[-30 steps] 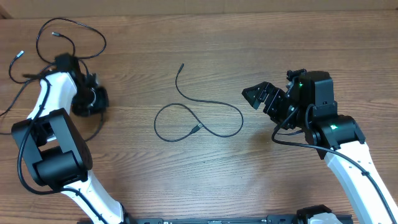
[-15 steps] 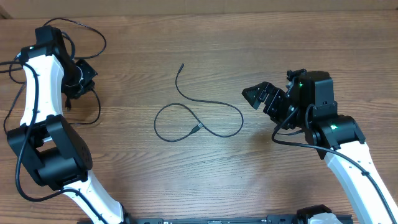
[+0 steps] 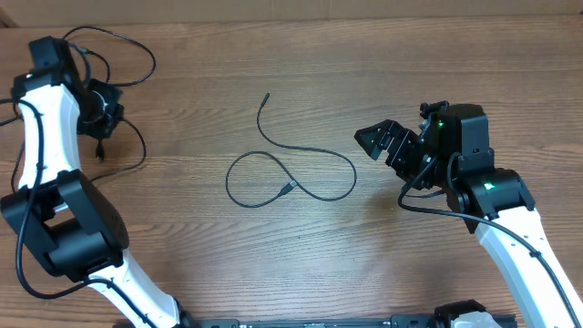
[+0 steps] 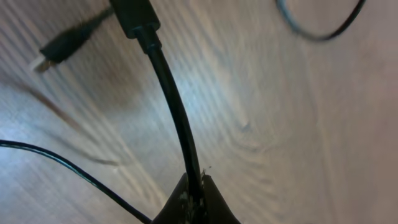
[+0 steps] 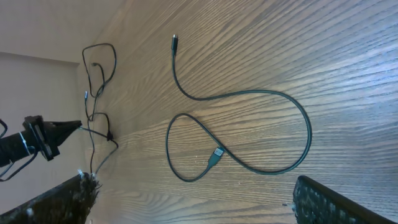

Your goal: Untangle cables

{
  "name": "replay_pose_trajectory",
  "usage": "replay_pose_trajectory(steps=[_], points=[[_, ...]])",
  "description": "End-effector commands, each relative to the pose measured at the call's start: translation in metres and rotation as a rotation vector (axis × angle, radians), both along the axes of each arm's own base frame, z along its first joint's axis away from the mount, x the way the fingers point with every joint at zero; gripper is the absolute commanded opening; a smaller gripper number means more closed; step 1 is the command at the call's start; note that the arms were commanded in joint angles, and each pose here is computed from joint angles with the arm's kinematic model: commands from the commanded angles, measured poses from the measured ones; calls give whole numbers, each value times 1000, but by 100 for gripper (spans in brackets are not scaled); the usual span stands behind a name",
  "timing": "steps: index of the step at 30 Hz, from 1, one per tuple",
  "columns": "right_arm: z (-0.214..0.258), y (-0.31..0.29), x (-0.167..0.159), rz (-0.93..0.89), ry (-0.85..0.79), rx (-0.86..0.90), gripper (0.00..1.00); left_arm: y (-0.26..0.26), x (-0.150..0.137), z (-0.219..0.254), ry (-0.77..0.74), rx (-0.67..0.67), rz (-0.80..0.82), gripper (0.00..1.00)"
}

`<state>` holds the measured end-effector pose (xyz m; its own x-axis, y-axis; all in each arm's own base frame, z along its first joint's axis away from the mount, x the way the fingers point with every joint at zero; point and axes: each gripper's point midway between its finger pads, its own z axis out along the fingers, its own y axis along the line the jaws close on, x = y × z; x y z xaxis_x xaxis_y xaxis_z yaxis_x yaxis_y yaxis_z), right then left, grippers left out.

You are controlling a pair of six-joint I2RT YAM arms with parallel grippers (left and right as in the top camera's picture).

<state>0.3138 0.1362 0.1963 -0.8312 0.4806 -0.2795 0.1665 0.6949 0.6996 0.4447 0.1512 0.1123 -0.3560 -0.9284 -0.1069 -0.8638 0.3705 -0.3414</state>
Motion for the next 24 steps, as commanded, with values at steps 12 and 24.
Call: replay_pose_trajectory(steps=[12, 24], points=[[5, -2, 1, -3, -20, -4, 100, 38, 6, 8, -65, -7, 201, 7], [5, -2, 1, -4, -20, -4, 100, 53, 1, 8, -55, 74, 105, 82]])
